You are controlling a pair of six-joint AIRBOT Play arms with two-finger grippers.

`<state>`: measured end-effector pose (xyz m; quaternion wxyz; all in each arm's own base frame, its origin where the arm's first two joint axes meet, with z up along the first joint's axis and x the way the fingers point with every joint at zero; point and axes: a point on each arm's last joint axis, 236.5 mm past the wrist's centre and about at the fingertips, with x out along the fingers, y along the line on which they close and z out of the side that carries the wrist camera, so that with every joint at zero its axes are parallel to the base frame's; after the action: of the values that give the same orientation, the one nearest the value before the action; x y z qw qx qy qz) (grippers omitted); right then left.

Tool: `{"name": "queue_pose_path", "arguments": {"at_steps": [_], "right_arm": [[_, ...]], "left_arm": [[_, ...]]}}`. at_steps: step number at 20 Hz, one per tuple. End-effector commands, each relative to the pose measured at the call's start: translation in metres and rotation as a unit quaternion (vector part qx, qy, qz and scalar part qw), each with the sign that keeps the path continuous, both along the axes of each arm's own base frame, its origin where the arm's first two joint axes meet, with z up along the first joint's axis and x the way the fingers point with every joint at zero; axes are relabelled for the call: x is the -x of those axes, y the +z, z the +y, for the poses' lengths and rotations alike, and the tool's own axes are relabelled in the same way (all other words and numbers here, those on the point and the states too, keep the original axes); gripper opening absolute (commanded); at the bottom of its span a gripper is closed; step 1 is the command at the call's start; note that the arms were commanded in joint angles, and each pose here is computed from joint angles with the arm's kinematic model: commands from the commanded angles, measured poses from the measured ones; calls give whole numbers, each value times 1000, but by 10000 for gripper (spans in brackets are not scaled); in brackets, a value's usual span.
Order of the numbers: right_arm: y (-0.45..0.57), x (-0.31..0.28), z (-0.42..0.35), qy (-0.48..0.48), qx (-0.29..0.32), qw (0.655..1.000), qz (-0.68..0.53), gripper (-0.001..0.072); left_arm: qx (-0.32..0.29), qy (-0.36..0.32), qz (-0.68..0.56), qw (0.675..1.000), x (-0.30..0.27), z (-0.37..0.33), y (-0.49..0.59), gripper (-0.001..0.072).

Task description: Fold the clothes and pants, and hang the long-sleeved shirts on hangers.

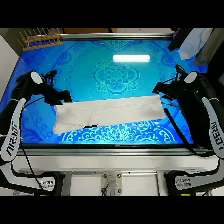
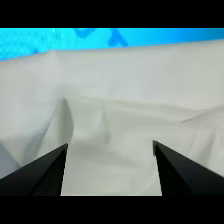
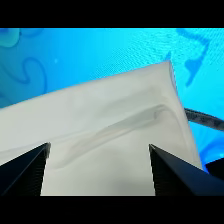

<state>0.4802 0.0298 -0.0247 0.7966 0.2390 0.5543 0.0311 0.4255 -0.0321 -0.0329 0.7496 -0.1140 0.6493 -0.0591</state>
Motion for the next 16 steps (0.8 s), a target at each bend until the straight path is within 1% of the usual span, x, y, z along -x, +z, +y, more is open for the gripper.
{"name": "queue_pose_path", "arguments": {"at_steps": [1, 2, 3, 4, 5, 6, 7, 11, 13, 16], "right_arm": [[5, 5, -16, 46, -2, 999, -14, 680], [-1, 16, -27, 63, -1, 998, 3, 680], [-9, 24, -38, 70, -5, 997, 19, 679], [-18, 33, -49, 74, -10, 997, 36, 678], [-27, 40, -56, 77, -17, 996, 52, 673], [-38, 48, -61, 84, -24, 994, 70, 613], [-47, 52, -62, 95, -32, 992, 79, 576], [-69, 49, -38, 134, -80, 985, 74, 576], [-79, 47, -32, 138, -85, 984, 77, 576], [-89, 48, -23, 144, -94, 981, 85, 576]], "left_arm": [[0, 4, -33, 999, -12, 2, 26, 564], [0, 4, -37, 999, -10, 1, 33, 562], [1, 3, -40, 999, -8, -4, 39, 407], [2, -2, -45, 999, -8, -10, 44, 174], [2, -11, -53, 999, -8, -18, 48, 6], [2, -21, -59, 998, -8, -28, 52, 7], [3, -33, -63, 997, -7, -39, 54, 7], [6, -85, -70, 994, -1, -86, 54, 7], [8, -99, -81, 992, -2, -102, 56, 7], [12, -100, -88, 991, -2, -115, 57, 7]]}}
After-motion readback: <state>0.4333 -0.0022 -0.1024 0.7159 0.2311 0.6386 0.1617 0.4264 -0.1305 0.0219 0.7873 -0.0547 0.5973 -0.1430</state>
